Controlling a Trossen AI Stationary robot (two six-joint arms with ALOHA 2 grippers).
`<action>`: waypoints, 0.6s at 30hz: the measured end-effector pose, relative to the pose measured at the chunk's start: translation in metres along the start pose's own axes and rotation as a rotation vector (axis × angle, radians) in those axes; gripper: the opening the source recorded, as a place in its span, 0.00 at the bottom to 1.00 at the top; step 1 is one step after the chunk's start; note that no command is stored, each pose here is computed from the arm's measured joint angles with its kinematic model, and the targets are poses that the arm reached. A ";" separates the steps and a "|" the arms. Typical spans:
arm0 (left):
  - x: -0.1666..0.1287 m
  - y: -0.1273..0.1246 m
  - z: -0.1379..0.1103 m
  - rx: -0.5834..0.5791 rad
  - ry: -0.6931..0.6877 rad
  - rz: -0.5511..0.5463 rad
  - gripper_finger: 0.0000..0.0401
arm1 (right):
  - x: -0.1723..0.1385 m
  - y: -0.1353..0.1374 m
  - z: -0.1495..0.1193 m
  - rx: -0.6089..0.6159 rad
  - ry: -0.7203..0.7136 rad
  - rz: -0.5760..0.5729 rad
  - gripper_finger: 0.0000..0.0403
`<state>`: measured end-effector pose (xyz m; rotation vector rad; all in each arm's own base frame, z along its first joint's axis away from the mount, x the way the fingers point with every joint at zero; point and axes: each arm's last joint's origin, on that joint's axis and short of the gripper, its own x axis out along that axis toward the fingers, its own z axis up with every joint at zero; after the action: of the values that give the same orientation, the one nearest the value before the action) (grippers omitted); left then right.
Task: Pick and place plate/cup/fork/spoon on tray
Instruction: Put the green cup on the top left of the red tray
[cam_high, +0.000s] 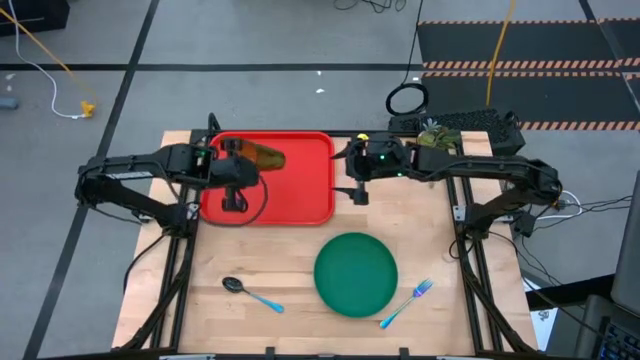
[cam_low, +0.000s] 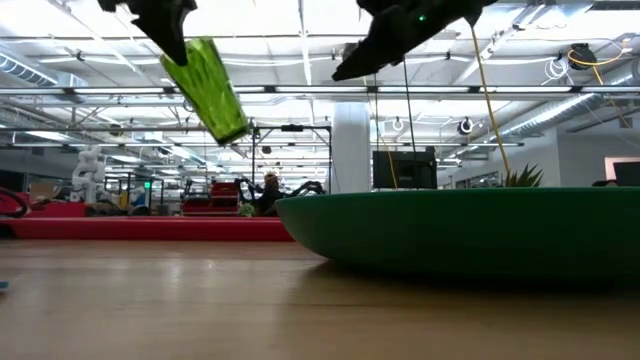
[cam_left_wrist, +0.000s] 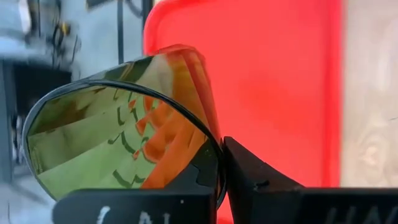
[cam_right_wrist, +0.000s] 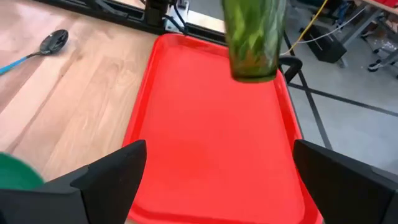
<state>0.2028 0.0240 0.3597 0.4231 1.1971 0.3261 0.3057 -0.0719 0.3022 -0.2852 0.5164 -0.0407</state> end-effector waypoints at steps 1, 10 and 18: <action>0.002 0.004 -0.002 -0.016 0.021 0.006 0.04 | -0.002 0.000 0.001 -0.001 0.000 0.000 0.98; -0.007 0.067 -0.009 -0.230 0.090 0.079 0.03 | -0.015 -0.002 -0.003 -0.082 0.046 0.004 0.98; 0.015 0.103 -0.032 -0.433 0.245 0.024 0.02 | -0.016 -0.013 -0.008 -0.079 0.070 -0.023 0.98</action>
<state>0.1758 0.1260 0.3869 0.0196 1.3175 0.6563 0.2878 -0.0844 0.3065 -0.3678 0.5849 -0.0533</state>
